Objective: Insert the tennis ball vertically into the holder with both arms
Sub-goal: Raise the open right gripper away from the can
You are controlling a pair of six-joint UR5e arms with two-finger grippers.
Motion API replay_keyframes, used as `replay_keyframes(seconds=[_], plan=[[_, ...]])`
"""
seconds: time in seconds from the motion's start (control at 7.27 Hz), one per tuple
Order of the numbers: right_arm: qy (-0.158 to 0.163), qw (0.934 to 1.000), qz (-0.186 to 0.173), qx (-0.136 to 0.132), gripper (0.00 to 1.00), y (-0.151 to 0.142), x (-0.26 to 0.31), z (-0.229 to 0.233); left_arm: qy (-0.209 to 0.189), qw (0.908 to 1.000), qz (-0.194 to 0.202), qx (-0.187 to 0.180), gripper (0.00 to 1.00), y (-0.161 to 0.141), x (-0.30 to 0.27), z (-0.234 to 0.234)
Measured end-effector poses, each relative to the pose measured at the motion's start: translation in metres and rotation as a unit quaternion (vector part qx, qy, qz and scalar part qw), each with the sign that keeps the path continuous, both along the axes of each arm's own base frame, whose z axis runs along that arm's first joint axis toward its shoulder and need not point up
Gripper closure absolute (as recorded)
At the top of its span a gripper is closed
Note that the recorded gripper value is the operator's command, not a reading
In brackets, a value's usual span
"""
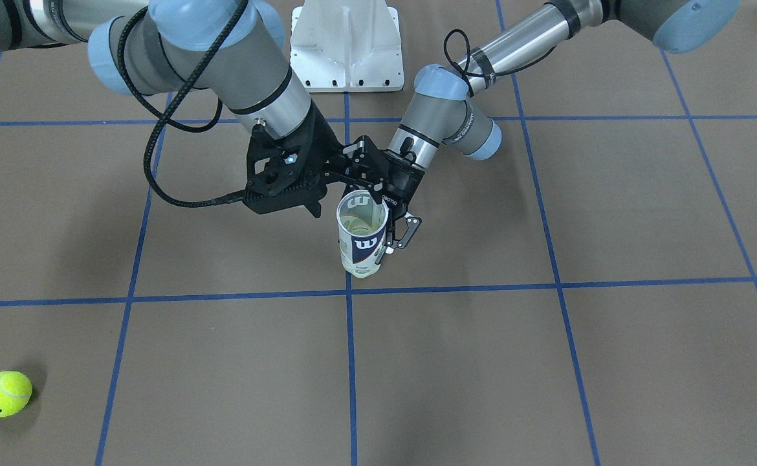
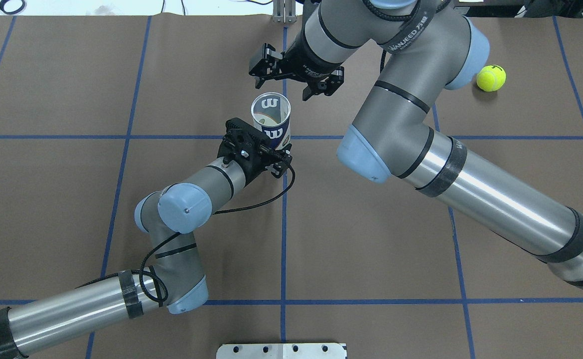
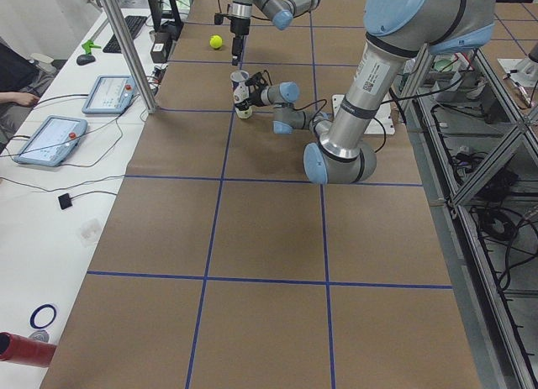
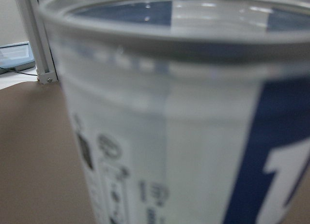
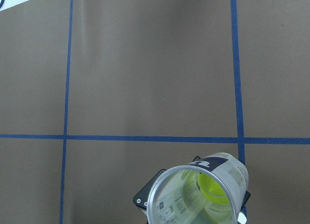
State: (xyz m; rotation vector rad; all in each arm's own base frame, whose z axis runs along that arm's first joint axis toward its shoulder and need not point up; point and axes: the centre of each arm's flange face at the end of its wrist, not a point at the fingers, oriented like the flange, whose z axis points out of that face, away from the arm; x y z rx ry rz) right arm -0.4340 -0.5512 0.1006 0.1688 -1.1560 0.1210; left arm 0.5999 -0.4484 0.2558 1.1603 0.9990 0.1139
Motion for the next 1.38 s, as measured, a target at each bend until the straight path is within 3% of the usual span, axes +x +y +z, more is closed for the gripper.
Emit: replay_keyframes(seconds=[0.28, 0.69, 1.1, 1.38], plan=[[0.065, 0.9964, 0.022, 0.048, 0.02, -0.054, 0.058, 0.073, 0.0, 1.0, 0.0, 0.0, 0.23, 0.0, 0.0, 0.0], [0.167, 0.981, -0.001, 0.098, 0.02, -0.129, 0.127, 0.184, 0.002, 1.0, -0.004, 0.0, 0.23, -0.004, -0.003, -0.001], [0.212, 0.9686, -0.021, 0.129, 0.02, -0.172, 0.167, 0.299, 0.003, 1.0, -0.007, 0.001, 0.23, -0.01, -0.007, -0.004], [0.244, 0.9565, -0.042, 0.154, 0.02, -0.191, 0.205, 0.369, 0.003, 1.0, -0.008, 0.001, 0.23, -0.013, -0.008, -0.006]])
